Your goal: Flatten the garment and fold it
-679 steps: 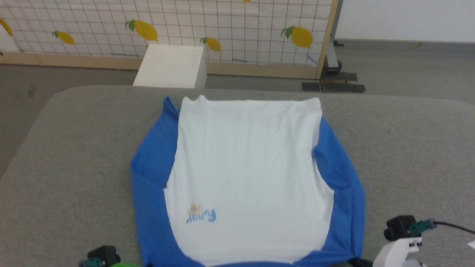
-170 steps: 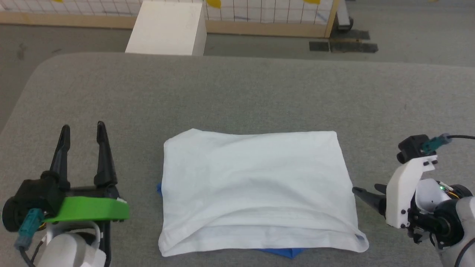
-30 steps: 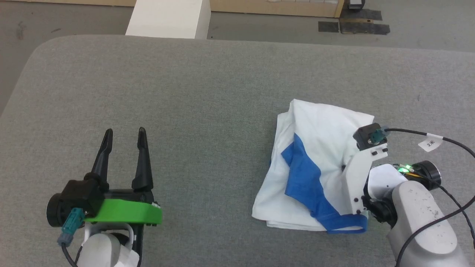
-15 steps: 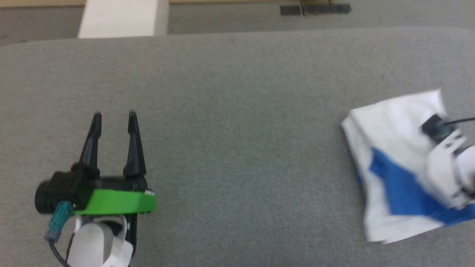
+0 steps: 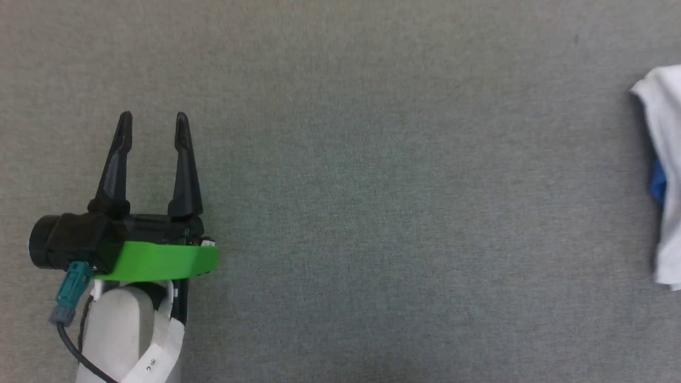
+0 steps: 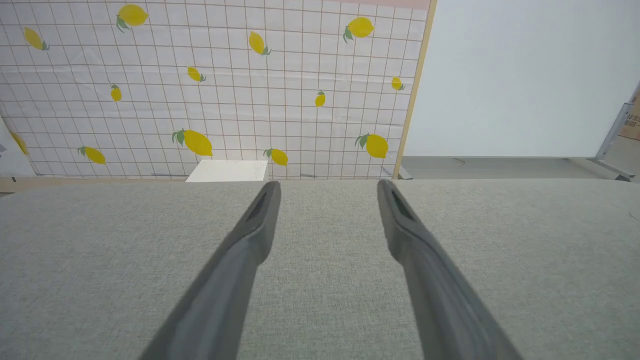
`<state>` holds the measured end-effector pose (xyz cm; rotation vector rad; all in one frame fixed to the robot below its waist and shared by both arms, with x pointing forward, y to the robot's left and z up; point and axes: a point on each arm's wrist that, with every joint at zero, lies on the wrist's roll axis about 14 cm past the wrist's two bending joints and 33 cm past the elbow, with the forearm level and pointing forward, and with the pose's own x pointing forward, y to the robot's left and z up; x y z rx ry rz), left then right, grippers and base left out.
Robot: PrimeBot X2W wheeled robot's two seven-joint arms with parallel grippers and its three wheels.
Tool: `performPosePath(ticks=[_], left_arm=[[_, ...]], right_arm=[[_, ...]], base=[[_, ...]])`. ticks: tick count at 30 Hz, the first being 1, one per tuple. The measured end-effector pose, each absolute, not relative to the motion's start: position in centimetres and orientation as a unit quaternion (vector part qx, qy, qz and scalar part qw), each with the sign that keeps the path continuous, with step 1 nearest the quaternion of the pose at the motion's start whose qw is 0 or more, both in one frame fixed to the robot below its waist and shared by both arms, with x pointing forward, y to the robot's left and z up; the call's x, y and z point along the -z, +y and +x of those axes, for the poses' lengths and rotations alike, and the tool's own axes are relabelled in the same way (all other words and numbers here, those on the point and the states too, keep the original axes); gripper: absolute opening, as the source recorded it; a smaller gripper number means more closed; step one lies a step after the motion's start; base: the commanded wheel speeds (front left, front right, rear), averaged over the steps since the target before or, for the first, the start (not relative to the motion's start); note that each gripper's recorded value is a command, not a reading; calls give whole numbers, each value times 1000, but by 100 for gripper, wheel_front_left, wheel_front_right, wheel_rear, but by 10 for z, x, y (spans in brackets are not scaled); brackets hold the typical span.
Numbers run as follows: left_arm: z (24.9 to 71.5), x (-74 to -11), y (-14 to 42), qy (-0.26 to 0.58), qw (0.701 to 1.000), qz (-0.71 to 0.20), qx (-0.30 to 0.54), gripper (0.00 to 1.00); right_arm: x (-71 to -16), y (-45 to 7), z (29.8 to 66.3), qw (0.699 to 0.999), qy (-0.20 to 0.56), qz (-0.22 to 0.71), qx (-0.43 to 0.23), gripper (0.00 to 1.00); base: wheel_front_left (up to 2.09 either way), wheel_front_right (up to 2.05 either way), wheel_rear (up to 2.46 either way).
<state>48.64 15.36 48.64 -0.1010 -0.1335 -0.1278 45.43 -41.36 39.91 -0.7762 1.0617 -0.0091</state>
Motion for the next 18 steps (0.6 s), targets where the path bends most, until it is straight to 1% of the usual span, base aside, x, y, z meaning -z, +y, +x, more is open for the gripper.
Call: performPosePath(ticks=[4,5,7,10,13,16,18], left_arm=[[490,-467,158,-46,996,-47,57,100],[491,-463,159,-41,996,-47,56,100],[490,-458,161,-35,997,-45,54,100],[489,-456,163,-30,997,-45,50,100],[485,-459,166,-29,998,-47,44,100],[479,-465,171,-30,998,-49,37,100],[473,-473,176,-35,998,-52,28,100]], right_arm=[[-387,-433,456,776,512,-366,26,0],[-385,-438,456,774,516,-364,35,5],[-385,-444,458,773,518,-364,45,100],[-389,-444,461,780,510,-359,52,100],[-397,-439,465,795,493,-349,53,100],[-421,-425,481,833,445,-326,53,100],[-455,-408,504,876,377,-299,50,100]], base=[[0,0,0],[0,0,0],[0,0,0],[0,0,0],[0,0,0],[0,0,0],[0,0,0]])
